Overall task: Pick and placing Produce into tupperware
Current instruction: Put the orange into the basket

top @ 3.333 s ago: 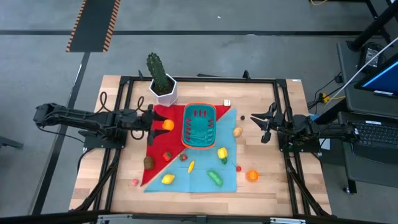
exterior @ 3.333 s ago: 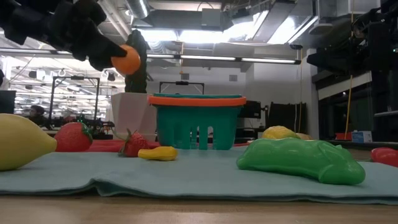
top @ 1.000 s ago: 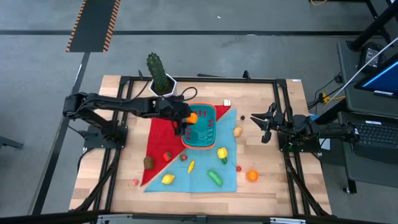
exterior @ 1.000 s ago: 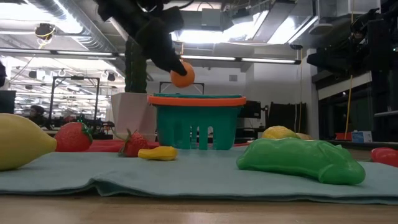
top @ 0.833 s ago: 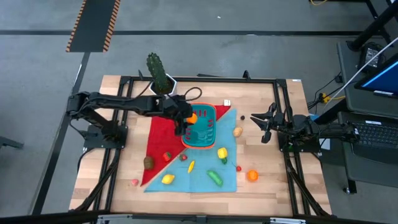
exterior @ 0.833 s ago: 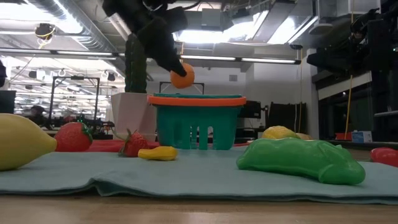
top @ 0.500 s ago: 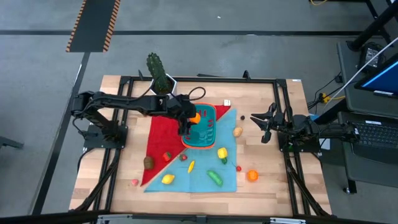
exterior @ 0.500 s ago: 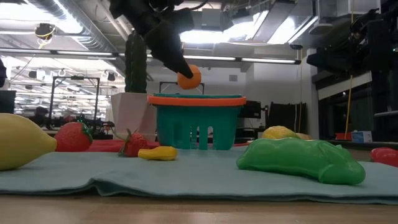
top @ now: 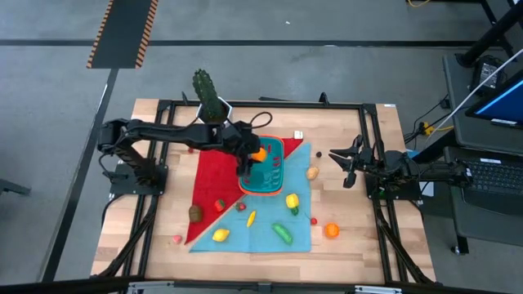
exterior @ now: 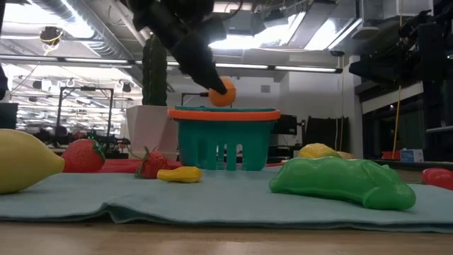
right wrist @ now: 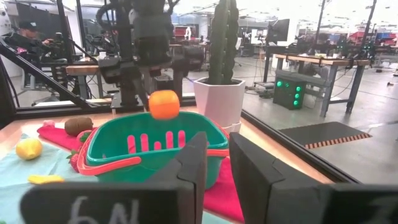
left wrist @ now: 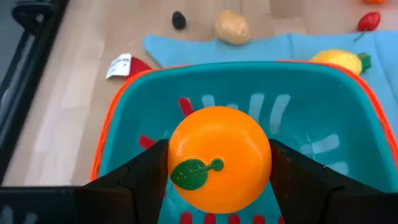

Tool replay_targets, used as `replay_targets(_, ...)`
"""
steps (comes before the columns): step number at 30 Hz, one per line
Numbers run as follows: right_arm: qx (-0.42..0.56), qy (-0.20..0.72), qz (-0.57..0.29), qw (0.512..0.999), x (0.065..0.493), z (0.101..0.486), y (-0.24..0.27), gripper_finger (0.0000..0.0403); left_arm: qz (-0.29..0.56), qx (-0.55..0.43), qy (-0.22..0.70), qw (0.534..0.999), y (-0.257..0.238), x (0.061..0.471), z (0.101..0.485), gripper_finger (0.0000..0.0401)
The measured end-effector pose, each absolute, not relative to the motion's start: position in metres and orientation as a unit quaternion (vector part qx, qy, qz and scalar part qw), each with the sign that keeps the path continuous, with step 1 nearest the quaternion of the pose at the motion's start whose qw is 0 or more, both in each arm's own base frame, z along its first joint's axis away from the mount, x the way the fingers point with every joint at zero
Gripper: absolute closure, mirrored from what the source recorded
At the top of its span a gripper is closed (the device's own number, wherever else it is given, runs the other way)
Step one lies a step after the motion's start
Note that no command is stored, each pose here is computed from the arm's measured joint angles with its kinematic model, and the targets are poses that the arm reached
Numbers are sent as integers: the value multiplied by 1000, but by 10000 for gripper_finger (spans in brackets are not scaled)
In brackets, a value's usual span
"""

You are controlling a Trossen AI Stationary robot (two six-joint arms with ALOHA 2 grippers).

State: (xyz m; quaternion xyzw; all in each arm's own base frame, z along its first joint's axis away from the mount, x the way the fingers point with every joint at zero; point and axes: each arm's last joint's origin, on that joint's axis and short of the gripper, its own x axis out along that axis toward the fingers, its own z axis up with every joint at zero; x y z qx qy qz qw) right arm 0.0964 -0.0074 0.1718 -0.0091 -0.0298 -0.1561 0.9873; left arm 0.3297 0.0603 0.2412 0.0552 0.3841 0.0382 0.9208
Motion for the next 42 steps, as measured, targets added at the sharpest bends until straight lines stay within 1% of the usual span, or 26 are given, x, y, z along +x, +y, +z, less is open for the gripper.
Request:
replay_targets(4, -10, -25, -156, 987, 97, 171, -7, 330, 37, 51, 408, 911, 63, 335, 227, 167)
replay_targets(14, -11, -23, -156, 987, 97, 171, -7, 330, 24, 51, 450, 891, 69, 365, 214, 167)
replay_targets(20, -11, -23, -156, 987, 97, 171, -7, 330, 19, 49, 473, 879, 71, 377, 198, 167)
replay_targets(25, -13, -18, -156, 987, 98, 170, -7, 330, 15, 54, 480, 875, 71, 378, 192, 167)
replay_targets(42, -17, 2, -156, 988, 101, 167, -7, 330, 28, 80, 482, 872, 58, 382, 191, 167)
